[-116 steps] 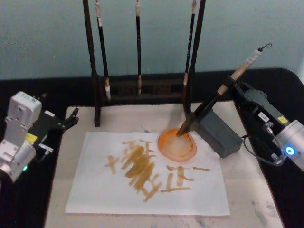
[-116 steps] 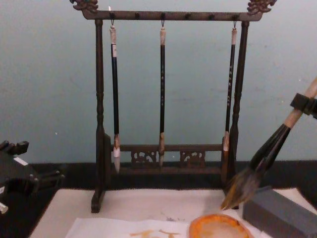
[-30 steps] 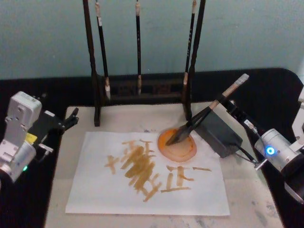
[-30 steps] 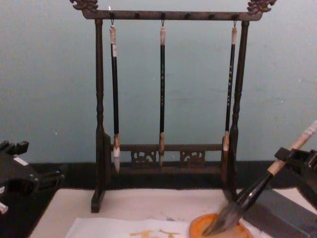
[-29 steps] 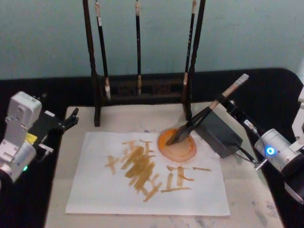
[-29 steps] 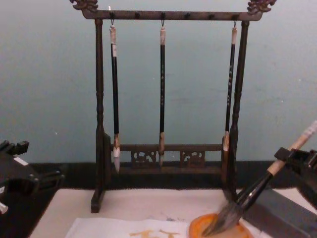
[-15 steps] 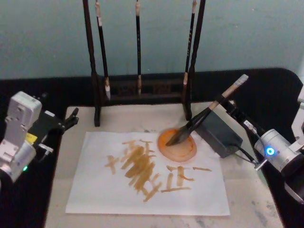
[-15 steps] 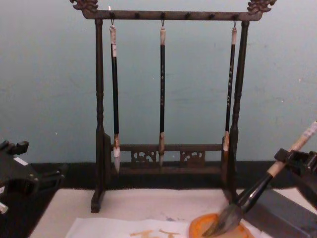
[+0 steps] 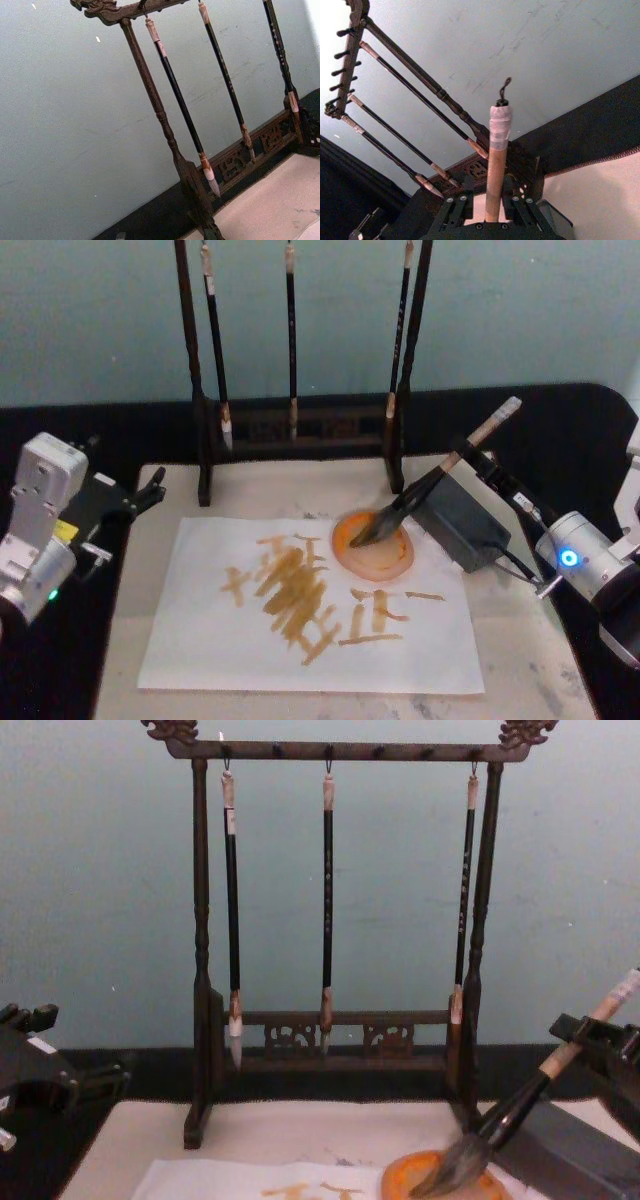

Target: Pick up the brush from the inkstone, write on the paper, then place the brush back to its original position.

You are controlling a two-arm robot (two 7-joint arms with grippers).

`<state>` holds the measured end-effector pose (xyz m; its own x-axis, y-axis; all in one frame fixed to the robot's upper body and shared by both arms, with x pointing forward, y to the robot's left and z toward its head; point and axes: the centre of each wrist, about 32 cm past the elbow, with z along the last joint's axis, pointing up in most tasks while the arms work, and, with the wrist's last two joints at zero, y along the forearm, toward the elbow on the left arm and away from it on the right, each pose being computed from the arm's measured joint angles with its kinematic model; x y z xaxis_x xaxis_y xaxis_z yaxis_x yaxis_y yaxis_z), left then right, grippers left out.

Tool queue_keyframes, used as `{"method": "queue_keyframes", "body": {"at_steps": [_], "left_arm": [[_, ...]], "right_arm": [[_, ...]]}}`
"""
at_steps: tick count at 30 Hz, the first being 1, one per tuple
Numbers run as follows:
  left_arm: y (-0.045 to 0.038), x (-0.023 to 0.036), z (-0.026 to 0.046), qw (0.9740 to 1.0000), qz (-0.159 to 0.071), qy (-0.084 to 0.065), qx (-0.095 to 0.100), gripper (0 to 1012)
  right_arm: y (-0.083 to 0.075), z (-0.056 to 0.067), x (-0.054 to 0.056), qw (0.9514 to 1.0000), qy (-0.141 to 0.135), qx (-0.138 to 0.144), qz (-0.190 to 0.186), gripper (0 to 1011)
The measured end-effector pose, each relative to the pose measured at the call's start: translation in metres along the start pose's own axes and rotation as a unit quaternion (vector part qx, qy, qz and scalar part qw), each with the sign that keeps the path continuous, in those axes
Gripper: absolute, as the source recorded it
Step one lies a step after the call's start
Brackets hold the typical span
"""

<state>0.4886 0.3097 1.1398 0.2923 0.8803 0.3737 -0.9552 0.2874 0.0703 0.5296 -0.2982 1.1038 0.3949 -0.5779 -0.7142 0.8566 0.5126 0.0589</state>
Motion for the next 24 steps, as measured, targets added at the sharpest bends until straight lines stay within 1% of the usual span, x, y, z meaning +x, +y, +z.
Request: {"method": "queue_keyframes", "body": {"at_steps": [2, 4, 6, 7, 9, 10, 12, 13, 14, 16, 17, 19, 20, 21, 24], "left_arm": [[0.0000, 0.0000, 0.0000, 1.0000, 0.000, 0.000, 0.000, 1010], [0.0000, 0.0000, 0.0000, 1.0000, 0.000, 0.000, 0.000, 1010], [0.0000, 0.0000, 0.0000, 1.0000, 0.000, 0.000, 0.000, 1010], [0.0000, 0.0000, 0.0000, 1.0000, 0.000, 0.000, 0.000, 1010], [0.0000, 0.0000, 0.0000, 1.0000, 0.000, 0.000, 0.000, 1010], [0.0000, 0.0000, 0.0000, 1.0000, 0.000, 0.000, 0.000, 1010], [0.0000, 0.0000, 0.0000, 1.0000, 0.000, 0.000, 0.000, 1010], [0.0000, 0.0000, 0.0000, 1.0000, 0.000, 0.000, 0.000, 1009], [0.0000, 0.0000, 0.0000, 1.0000, 0.000, 0.000, 0.000, 1010], [0.0000, 0.0000, 0.0000, 1.0000, 0.000, 0.000, 0.000, 1010], [0.0000, 0.0000, 0.0000, 1.0000, 0.000, 0.000, 0.000, 1010], [0.0000, 0.0000, 0.0000, 1.0000, 0.000, 0.000, 0.000, 1010], [0.0000, 0.0000, 0.0000, 1.0000, 0.000, 0.000, 0.000, 1010], [0.0000, 0.0000, 0.0000, 1.0000, 0.000, 0.000, 0.000, 1010], [0.0000, 0.0000, 0.0000, 1.0000, 0.000, 0.000, 0.000, 1010]], "right_arm": [[0.0000, 0.0000, 0.0000, 1.0000, 0.000, 0.000, 0.000, 374], [0.0000, -0.0001, -0.0001, 1.0000, 0.000, 0.000, 0.000, 449], [0.0000, -0.0001, -0.0001, 1.0000, 0.000, 0.000, 0.000, 493], [-0.0001, -0.0001, 0.0000, 1.0000, 0.000, 0.000, 0.000, 557], [-0.0002, -0.0001, 0.0000, 1.0000, 0.000, 0.000, 0.000, 596], [-0.0002, -0.0001, 0.0000, 1.0000, 0.000, 0.000, 0.000, 650], [-0.0002, -0.0001, 0.0001, 1.0000, 0.001, 0.000, 0.000, 696], [-0.0002, -0.0001, 0.0001, 1.0000, 0.001, 0.000, 0.000, 754], [-0.0002, -0.0001, 0.0001, 1.0000, 0.001, 0.000, 0.000, 754], [-0.0002, -0.0001, 0.0001, 1.0000, 0.001, 0.000, 0.000, 813], [-0.0002, -0.0001, 0.0001, 1.0000, 0.001, 0.000, 0.000, 865], [-0.0002, -0.0001, 0.0001, 1.0000, 0.001, 0.000, 0.000, 915], [-0.0002, -0.0001, 0.0001, 1.0000, 0.001, 0.000, 0.000, 915], [-0.0002, -0.0001, 0.0001, 1.0000, 0.001, 0.000, 0.000, 960], [-0.0002, -0.0001, 0.0001, 1.0000, 0.001, 0.000, 0.000, 1000]]}}
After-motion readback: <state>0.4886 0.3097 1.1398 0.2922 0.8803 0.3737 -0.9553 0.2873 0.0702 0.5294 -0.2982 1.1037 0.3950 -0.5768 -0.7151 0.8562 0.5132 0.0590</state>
